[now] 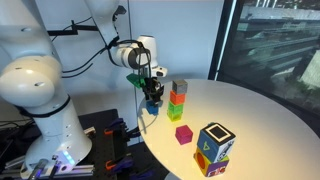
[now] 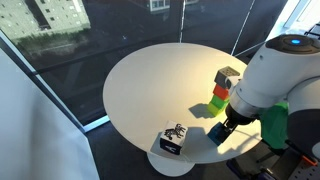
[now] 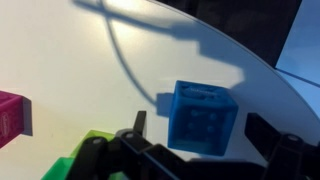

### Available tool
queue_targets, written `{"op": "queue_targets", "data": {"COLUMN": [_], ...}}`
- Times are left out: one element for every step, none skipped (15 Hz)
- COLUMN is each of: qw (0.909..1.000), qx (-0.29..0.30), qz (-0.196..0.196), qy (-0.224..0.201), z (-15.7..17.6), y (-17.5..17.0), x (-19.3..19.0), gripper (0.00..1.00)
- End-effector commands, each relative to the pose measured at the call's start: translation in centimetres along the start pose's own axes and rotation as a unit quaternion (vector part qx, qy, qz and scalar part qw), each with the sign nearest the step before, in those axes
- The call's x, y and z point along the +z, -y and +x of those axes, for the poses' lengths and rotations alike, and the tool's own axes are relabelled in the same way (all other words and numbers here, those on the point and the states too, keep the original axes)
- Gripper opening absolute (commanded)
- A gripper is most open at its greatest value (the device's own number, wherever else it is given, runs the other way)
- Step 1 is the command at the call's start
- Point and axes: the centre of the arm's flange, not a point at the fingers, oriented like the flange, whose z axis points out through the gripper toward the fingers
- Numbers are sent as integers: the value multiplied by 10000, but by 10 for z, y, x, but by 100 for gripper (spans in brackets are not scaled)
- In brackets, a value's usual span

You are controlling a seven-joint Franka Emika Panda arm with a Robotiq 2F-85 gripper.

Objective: Pick up the blue block and put it on the pink block

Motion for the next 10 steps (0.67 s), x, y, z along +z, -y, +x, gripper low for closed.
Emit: {"op": "queue_targets", "data": {"qw": [9998, 9997, 9997, 9997, 9997, 9997, 9998, 9998, 9998, 9998], "qx": [120, 144, 160, 166, 161, 156, 145, 130, 131, 130], "qz": [58, 65, 66, 57, 54, 57, 64, 83, 80, 85], "qy": [-153, -173, -177, -186, -182, -165, -151, -137, -133, -121], "z": [2, 2, 3, 4, 5, 6, 6, 6, 6, 7], "y": [-1, -2, -2, -2, -1, -1, 0, 1, 1, 2], "x": [-19, -21, -20, -20, -17, -15, -13, -12, -11, -10], "gripper": [100, 100, 100, 100, 100, 100, 100, 100, 100, 100]}}
